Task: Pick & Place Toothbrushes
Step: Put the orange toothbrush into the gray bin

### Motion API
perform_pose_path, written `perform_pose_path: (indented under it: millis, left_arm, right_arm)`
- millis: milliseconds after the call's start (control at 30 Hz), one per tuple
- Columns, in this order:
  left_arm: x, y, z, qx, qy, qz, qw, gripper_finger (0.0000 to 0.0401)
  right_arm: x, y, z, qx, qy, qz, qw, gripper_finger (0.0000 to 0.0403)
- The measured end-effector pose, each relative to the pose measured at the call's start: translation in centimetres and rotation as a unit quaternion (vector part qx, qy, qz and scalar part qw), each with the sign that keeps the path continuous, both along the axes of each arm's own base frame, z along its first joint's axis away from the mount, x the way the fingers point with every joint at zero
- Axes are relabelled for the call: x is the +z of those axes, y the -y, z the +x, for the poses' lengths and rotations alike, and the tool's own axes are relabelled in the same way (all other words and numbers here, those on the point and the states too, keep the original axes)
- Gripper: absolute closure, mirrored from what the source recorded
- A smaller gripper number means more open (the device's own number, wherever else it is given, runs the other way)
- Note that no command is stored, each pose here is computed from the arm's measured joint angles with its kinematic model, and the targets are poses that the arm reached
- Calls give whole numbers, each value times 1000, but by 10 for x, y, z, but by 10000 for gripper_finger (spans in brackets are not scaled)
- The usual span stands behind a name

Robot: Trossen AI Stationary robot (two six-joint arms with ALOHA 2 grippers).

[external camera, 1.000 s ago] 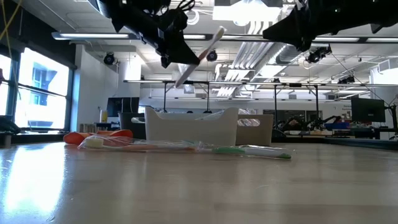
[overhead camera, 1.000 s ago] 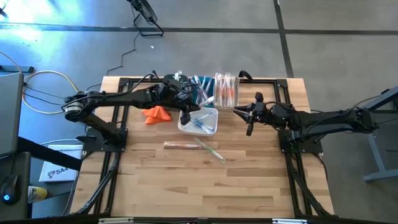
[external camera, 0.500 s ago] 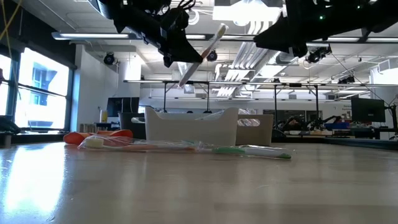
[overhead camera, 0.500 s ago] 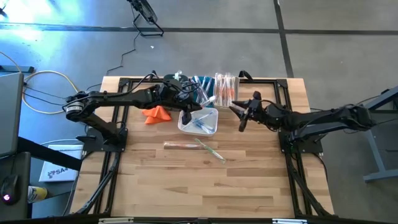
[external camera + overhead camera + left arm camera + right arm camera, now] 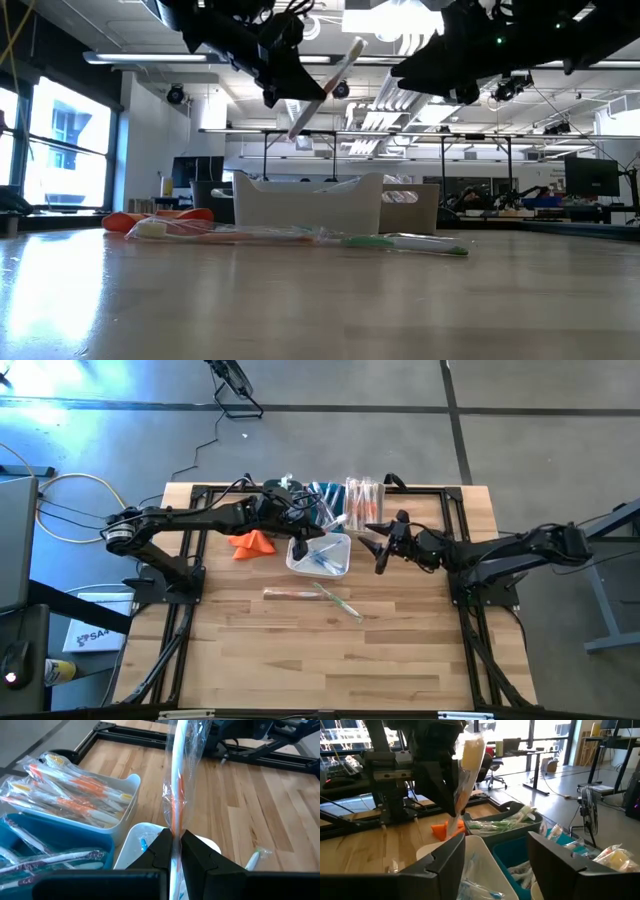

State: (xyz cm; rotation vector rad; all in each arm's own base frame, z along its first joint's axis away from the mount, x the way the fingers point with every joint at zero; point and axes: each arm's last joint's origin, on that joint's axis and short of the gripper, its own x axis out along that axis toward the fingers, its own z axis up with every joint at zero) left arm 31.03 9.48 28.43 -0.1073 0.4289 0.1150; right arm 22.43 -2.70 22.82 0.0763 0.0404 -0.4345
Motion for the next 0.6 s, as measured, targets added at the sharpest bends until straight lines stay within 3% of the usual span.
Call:
perform_pose_path:
  millis: [500,600]
  left_arm:
    - [4,0,2,-15,24,10,1000,382]
    - [6,0,2,-15,31,12,999,382]
  right_arm:
    - [-11,0,20,26,44,8,999,210]
    - [-12,0,22,54,49,9,997,210]
